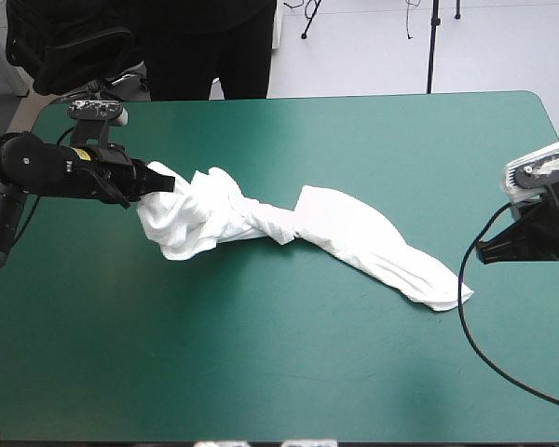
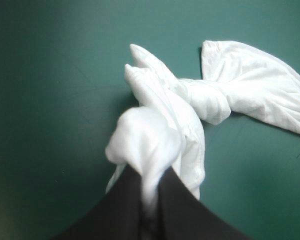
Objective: Fold the cloth
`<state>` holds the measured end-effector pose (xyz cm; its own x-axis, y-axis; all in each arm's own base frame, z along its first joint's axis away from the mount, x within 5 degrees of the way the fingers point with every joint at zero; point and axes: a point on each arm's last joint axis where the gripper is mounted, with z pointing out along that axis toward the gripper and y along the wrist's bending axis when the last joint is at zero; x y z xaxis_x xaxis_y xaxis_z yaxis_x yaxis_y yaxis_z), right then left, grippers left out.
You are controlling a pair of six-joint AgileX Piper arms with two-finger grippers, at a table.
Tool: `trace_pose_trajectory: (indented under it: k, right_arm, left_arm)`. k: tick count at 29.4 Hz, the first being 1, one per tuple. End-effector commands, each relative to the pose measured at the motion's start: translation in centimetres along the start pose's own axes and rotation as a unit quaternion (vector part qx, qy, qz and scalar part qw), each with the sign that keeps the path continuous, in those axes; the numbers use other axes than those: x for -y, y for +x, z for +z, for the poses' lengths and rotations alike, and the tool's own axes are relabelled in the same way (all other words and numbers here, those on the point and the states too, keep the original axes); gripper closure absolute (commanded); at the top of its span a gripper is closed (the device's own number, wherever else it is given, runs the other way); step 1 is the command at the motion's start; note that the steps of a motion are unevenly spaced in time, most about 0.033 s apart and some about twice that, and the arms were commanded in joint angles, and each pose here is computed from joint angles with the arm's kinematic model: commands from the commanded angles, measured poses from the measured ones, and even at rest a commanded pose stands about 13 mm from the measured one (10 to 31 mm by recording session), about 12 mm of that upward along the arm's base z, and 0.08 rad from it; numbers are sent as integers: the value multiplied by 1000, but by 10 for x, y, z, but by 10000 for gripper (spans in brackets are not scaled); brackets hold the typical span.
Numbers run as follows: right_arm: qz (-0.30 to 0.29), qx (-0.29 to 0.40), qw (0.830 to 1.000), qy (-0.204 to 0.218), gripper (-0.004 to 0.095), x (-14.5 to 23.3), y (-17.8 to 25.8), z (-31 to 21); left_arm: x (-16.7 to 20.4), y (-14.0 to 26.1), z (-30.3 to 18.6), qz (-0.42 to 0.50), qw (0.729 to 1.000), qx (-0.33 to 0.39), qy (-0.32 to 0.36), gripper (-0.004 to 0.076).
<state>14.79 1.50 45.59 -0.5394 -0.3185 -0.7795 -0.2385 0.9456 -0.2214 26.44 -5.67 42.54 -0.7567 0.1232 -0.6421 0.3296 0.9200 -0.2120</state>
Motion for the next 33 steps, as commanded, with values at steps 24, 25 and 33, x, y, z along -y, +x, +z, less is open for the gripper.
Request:
trace_pose_trajectory:
  k: [24,25,33]
  right_arm:
    - [66,-78,995,-16,531,-2,2,18]
    - [80,-88,993,-17,436,-2,1,24]
    - [108,-163,981,-9,233,0,-1,74]
  left_arm:
    - [9,-8,-21,12,998,59,8,733]
    - [9,-8,-21,11,998,59,10,733]
    - [9,-8,-21,12,998,60,11,733]
